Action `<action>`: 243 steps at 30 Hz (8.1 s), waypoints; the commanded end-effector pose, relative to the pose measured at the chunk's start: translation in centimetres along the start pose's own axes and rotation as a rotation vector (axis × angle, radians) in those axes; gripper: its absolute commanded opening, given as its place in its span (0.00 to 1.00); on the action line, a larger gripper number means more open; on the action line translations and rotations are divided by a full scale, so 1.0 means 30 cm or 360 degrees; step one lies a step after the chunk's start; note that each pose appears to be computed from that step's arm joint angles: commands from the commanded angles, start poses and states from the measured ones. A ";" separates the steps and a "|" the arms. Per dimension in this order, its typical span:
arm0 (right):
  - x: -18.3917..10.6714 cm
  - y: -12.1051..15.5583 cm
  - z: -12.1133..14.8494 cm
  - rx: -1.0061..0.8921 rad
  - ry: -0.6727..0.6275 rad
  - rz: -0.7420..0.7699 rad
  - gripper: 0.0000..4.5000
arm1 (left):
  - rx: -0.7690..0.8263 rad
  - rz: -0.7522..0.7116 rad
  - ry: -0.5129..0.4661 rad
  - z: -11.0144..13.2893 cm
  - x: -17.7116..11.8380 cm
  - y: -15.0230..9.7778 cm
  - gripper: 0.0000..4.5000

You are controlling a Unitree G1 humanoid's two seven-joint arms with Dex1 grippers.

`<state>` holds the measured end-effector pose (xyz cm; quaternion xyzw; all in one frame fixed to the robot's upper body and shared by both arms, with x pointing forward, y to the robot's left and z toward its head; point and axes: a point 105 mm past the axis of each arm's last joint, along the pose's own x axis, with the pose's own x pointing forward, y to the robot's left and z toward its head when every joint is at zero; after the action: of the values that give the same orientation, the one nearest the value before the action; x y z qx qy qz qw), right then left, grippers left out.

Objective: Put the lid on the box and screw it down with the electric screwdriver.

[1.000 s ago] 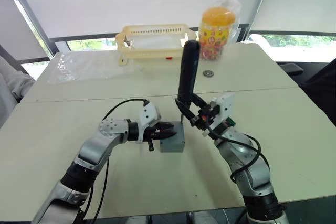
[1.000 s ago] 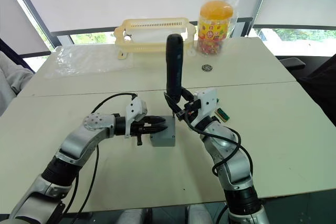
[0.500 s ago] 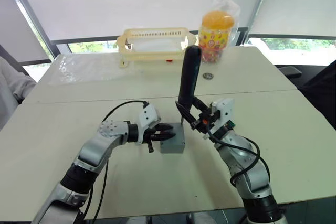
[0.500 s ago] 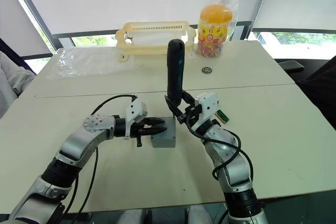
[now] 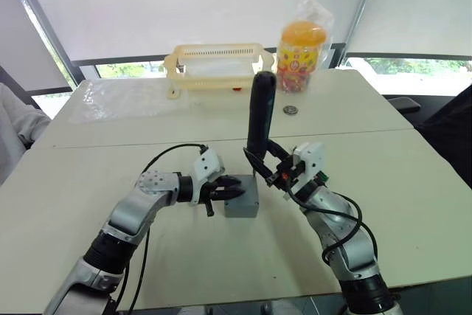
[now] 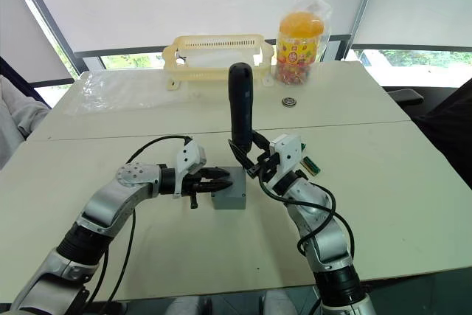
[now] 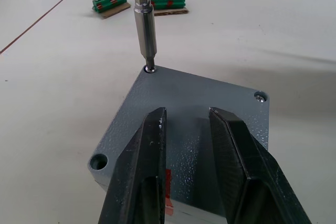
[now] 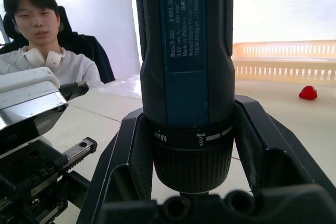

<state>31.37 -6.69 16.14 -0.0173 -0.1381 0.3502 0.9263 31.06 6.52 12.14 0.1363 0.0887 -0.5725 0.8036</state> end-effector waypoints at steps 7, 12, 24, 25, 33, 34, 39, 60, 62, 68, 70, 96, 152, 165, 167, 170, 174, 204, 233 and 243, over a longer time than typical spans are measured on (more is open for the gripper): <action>-0.047 0.009 -0.179 0.0149 0.0353 0.0002 0.39 | -0.0012 0.0014 0.0041 -0.021 -0.005 -0.003 0.28; -0.057 0.016 -0.200 0.0172 0.0400 0.0014 0.39 | -0.0019 0.0017 0.0044 -0.024 -0.007 -0.006 0.28; -0.060 0.023 -0.206 0.0154 0.0411 0.0027 0.39 | -0.0027 0.0016 0.0043 -0.025 -0.006 -0.011 0.28; -0.060 0.023 -0.207 0.0151 0.0412 0.0026 0.39 | -0.0028 0.0016 0.0043 -0.026 -0.006 -0.011 0.28; -0.060 0.017 -0.204 0.0126 0.0404 0.0018 0.39 | -0.0022 0.0012 0.0041 -0.024 -0.003 -0.013 0.28; -0.060 0.015 -0.203 0.0123 0.0404 0.0015 0.39 | -0.0022 0.0011 0.0042 -0.024 -0.003 -0.013 0.28; -0.049 -0.005 -0.178 0.0083 0.0365 -0.0016 0.39 | -0.0035 -0.0016 0.0046 -0.029 0.006 -0.025 0.28; 0.093 -0.167 0.414 -0.0053 -0.0253 -0.0055 0.39 | -0.0079 -0.0021 0.0063 -0.041 0.002 -0.040 0.28; 0.093 -0.194 0.471 0.0011 -0.0326 -0.0082 0.39 | -0.0069 0.0006 0.0050 -0.033 -0.005 -0.032 0.28; 0.083 -0.265 0.493 0.0162 -0.0329 -0.0175 0.39 | -0.0022 0.0058 -0.0037 0.041 -0.021 -0.016 0.28; 0.077 -0.288 0.492 0.0229 -0.0308 -0.0213 0.39 | -0.0002 0.0052 -0.0040 0.055 -0.027 -0.019 0.28; -0.591 -0.542 0.124 0.0910 0.1695 -0.0750 0.39 | 0.0368 -0.0571 -0.0122 0.269 0.013 -0.220 0.28; -0.265 -0.037 -0.112 0.0090 0.1009 0.0419 0.99 | -0.0238 0.0260 0.0155 -0.099 -0.114 0.033 0.28; -0.220 0.151 -0.143 0.0418 0.0988 0.0745 0.99 | 0.0039 0.0183 0.0253 -0.116 -0.028 0.069 0.28; -0.222 0.169 -0.146 0.0426 0.1004 0.0777 0.99 | 0.0073 0.0171 0.0255 -0.113 -0.016 0.079 0.28; -0.219 0.198 -0.136 0.0471 0.0987 0.0818 0.99 | 0.0122 0.0146 0.0257 -0.106 0.002 0.097 0.28; -0.210 0.224 -0.126 0.0502 0.0967 0.0843 0.99 | 0.0158 0.0118 0.0241 -0.093 0.028 0.121 0.28; -0.121 0.012 -0.188 -0.0010 0.0894 0.0807 0.99 | -0.0173 0.0280 0.0291 -0.158 -0.150 0.000 0.28; -0.208 0.114 -0.157 0.0167 0.0883 0.0743 0.99 | 0.0033 0.0092 0.0273 -0.142 -0.039 0.013 0.28; -0.212 0.054 -0.149 0.0089 0.0906 0.0699 0.99 | -0.0015 0.0074 0.0280 -0.159 -0.046 -0.016 0.28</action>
<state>26.60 -9.02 8.63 -0.1070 0.1716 0.5255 0.8264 31.32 10.18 8.51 0.1942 0.1521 -0.5129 0.8223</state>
